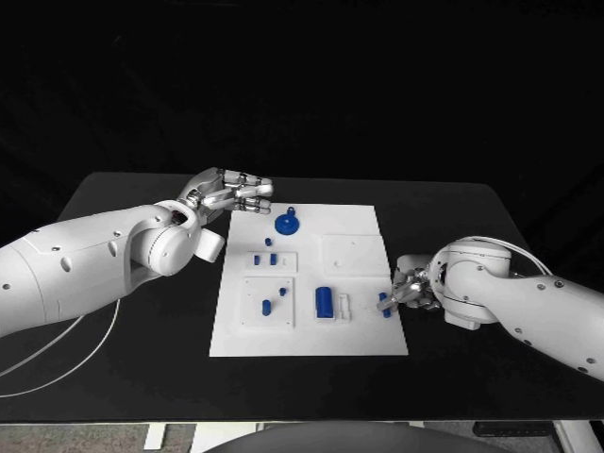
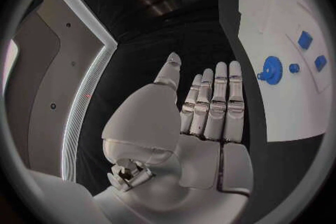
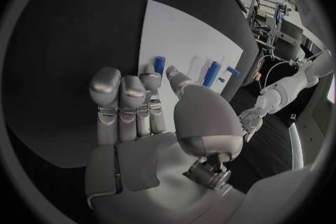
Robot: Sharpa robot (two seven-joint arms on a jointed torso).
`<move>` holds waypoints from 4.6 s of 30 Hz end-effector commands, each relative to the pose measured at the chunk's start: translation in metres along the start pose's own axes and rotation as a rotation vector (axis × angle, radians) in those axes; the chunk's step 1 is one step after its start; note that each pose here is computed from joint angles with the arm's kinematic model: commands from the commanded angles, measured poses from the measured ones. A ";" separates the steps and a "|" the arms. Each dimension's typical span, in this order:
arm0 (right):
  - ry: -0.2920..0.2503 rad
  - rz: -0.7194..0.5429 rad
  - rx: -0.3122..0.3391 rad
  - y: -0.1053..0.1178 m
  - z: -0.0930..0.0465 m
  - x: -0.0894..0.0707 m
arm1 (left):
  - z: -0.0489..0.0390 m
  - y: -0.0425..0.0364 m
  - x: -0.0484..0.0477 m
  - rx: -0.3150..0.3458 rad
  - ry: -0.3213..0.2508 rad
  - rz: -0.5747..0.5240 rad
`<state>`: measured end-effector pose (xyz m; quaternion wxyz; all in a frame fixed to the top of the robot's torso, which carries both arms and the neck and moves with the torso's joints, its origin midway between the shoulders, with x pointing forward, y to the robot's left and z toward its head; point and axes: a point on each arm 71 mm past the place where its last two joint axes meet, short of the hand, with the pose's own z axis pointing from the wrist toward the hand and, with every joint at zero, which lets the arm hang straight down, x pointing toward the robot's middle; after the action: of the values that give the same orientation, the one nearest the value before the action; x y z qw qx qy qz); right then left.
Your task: Assemble the parts on the task board
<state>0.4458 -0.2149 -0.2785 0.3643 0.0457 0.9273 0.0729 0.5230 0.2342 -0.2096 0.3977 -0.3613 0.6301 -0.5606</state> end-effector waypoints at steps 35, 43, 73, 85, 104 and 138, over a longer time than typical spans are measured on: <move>0.047 0.011 0.006 0.006 0.024 0.053 | 0.0000 -0.0005 0.0030 0.003 0.023 -0.004; 0.031 0.209 -0.032 0.008 0.021 0.051 | -0.0002 -0.0005 0.0029 0.003 0.023 -0.004; -0.044 0.428 -0.154 0.038 0.004 0.039 | 0.0001 -0.0003 0.0042 -0.001 0.032 -0.003; 0.014 0.394 -0.137 0.039 0.007 0.042 | 0.0000 -0.0002 0.0047 -0.005 0.037 0.001; 0.015 0.368 -0.150 0.045 0.008 0.041 | 0.0003 0.0003 0.0050 -0.012 0.039 0.006; 0.026 0.330 -0.166 0.047 0.005 0.041 | 0.0003 0.0008 0.0051 -0.019 0.042 0.006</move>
<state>0.4246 -0.1652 -0.2976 0.3505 0.1802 0.8952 0.2080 0.5219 0.2324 -0.2114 0.3885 -0.3560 0.6436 -0.5551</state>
